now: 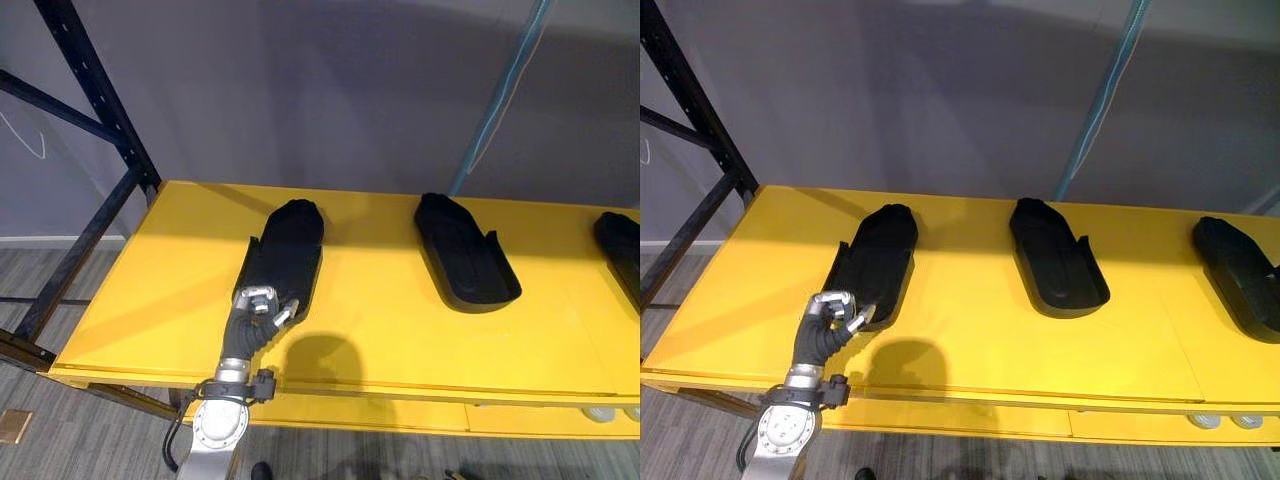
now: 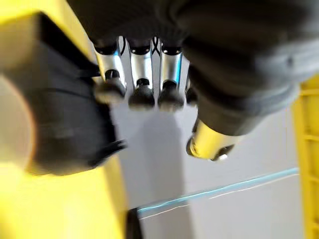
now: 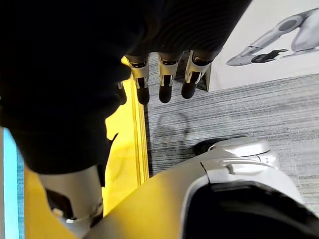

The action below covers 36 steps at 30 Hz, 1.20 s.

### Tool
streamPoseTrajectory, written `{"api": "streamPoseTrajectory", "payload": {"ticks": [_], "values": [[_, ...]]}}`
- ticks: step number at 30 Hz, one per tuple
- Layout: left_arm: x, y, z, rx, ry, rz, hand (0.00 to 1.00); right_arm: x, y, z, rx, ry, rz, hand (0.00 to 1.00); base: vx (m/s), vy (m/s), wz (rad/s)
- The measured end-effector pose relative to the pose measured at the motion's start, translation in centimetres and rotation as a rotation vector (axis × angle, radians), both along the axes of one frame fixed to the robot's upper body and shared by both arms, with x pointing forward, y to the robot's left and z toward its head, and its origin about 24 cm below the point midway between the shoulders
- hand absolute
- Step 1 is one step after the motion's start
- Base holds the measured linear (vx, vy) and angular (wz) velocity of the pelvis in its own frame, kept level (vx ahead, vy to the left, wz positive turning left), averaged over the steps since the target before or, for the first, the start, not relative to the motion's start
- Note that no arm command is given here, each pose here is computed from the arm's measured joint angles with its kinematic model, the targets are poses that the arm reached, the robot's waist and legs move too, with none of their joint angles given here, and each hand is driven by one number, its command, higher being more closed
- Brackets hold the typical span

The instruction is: Walk over and take plastic housings, then place them on the shelf

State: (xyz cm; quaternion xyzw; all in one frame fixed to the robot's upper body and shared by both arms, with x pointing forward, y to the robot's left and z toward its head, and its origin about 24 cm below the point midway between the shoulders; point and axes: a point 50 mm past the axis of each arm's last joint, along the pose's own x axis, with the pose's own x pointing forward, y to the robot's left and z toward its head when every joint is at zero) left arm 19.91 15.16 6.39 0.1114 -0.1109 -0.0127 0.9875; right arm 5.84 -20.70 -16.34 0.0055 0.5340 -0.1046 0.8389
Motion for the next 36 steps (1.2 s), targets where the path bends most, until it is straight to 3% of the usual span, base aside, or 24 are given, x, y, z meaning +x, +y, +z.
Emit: {"api": "streamPoseTrajectory", "payload": {"ticks": [12, 36], "values": [[-0.5, 0.2, -4.8, 0.071, 0.228, 0.020, 1.00, -0.3, 0.1, 0.0, -0.012, 0.015, 0.030, 0.00, 0.00, 0.000, 0.00], [2.8, -1.4, -5.1, 0.122, 0.211, -0.018, 1.00, 0.6, 0.1, 0.1, -0.022, -0.010, 0.032, 0.00, 0.00, 0.002, -0.02]]}}
